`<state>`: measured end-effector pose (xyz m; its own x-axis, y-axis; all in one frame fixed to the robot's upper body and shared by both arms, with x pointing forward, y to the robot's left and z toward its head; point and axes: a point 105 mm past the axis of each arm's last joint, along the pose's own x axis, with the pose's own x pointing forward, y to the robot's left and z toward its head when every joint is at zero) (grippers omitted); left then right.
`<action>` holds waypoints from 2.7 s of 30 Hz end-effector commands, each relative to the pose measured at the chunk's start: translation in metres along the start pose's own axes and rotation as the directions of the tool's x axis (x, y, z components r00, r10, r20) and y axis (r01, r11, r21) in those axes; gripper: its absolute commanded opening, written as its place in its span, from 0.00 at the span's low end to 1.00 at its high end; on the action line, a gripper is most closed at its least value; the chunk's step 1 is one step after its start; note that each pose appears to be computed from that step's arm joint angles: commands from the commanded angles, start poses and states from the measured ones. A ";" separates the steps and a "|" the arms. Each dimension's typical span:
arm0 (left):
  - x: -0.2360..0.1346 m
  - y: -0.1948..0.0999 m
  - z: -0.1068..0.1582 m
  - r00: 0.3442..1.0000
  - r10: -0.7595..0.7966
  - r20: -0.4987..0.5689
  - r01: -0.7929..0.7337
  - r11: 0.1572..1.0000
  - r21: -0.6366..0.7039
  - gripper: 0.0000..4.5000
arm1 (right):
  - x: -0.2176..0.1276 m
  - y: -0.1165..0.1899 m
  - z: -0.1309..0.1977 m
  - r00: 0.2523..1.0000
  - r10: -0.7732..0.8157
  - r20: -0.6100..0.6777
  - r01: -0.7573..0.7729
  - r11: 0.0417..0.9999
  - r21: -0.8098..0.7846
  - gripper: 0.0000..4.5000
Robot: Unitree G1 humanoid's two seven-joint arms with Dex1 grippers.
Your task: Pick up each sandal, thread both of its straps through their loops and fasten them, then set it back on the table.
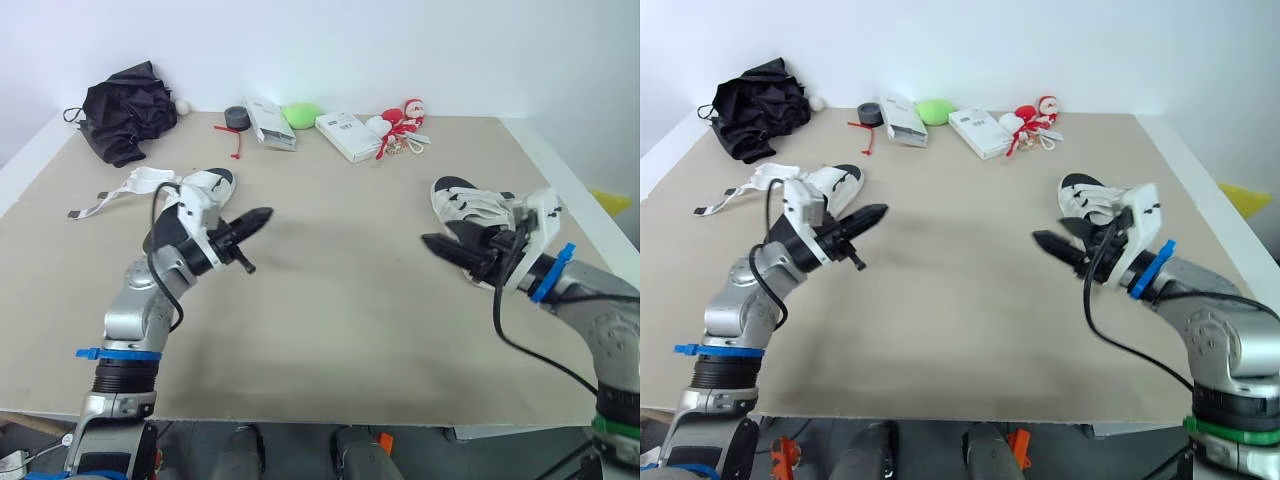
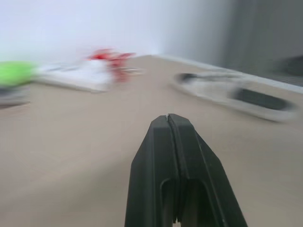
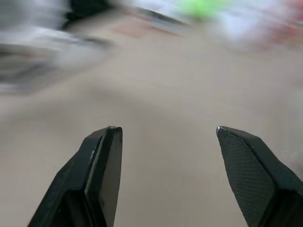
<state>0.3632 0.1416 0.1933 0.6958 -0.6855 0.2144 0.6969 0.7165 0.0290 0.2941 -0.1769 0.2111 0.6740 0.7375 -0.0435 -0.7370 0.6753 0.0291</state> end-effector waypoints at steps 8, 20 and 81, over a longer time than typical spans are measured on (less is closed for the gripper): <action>-0.055 0.090 -0.009 0.844 0.520 -0.132 -0.487 0.845 0.221 0.69 | 0.044 0.076 0.005 0.934 0.351 0.069 -0.352 0.936 0.011 0.78; -0.013 0.082 -0.052 0.840 0.437 -0.320 -0.403 0.899 0.171 0.98 | 0.051 0.090 0.007 0.919 0.386 0.078 -0.387 0.922 -0.002 0.78; -0.024 -0.058 -0.053 0.660 -0.645 -0.385 0.711 0.701 0.045 0.01 | 0.044 0.051 0.005 0.969 0.242 0.042 -0.238 0.967 -0.086 0.78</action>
<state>0.3225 0.1134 0.1253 0.1139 -0.9561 -0.2699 0.9791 0.0618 0.1940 0.2889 -0.1089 0.2151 0.4932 0.8698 0.0153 -0.8691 0.4935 -0.0335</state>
